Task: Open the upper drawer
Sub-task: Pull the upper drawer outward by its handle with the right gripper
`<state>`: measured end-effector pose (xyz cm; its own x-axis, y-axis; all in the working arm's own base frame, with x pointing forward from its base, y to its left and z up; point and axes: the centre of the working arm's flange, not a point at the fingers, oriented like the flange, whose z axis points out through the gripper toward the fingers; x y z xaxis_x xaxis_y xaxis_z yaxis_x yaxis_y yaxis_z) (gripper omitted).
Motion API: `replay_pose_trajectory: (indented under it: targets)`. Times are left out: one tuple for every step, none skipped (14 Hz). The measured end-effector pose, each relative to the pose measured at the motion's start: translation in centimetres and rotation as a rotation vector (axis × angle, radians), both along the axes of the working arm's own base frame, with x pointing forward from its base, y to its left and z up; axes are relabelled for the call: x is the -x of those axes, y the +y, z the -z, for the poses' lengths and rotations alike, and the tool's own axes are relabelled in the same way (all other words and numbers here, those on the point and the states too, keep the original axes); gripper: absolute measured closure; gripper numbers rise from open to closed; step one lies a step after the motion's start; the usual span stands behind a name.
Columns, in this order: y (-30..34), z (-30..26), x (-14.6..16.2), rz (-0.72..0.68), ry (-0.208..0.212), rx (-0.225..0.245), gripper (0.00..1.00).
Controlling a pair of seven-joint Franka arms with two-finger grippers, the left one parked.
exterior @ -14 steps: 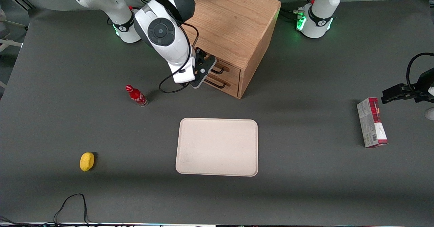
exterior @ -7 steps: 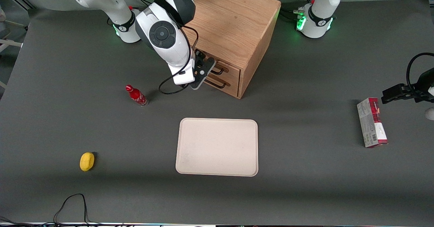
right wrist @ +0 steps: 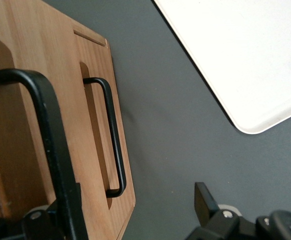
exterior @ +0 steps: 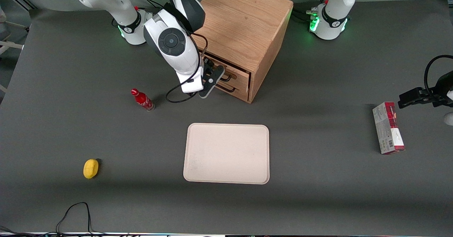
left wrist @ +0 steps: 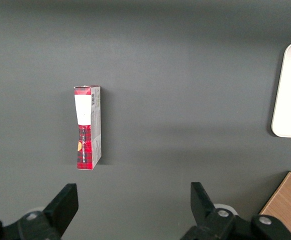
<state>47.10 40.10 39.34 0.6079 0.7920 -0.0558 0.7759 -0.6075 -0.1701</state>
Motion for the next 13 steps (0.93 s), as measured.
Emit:
replay_pose_trajectory:
  targets:
    - [-0.5, -0.1, -0.5, -0.008, -0.004, -0.005, 0.0]
    - [-1.2, -0.3, -1.2, -0.012, -0.009, -0.011, 0.0]
    - [-2.0, -0.7, -2.1, -0.012, -0.017, -0.019, 0.0]
    - [-2.9, -1.1, -3.0, -0.014, -0.026, -0.027, 0.0]
    - [-3.6, -1.3, -3.8, -0.018, -0.034, -0.033, 0.0]
    - [-4.1, -1.4, -4.5, -0.024, -0.039, -0.038, 0.0]
    - [-4.3, -1.3, -5.1, -0.031, -0.042, -0.04, 0.0]
    - [-4.5, -1.0, -5.6, -0.037, -0.043, -0.04, 0.0]
    - [-4.6, -0.8, -6.1, -0.04, -0.045, -0.04, 0.0]
    - [-4.7, -0.5, -6.6, -0.042, -0.046, -0.04, 0.0]
    - [-4.7, -0.4, -7.1, -0.041, -0.049, -0.04, 0.0]
    - [-4.6, -0.2, -7.6, -0.041, -0.053, -0.04, 0.0]
    - [-4.3, -0.1, -8.0, -0.041, -0.055, -0.04, 0.0]
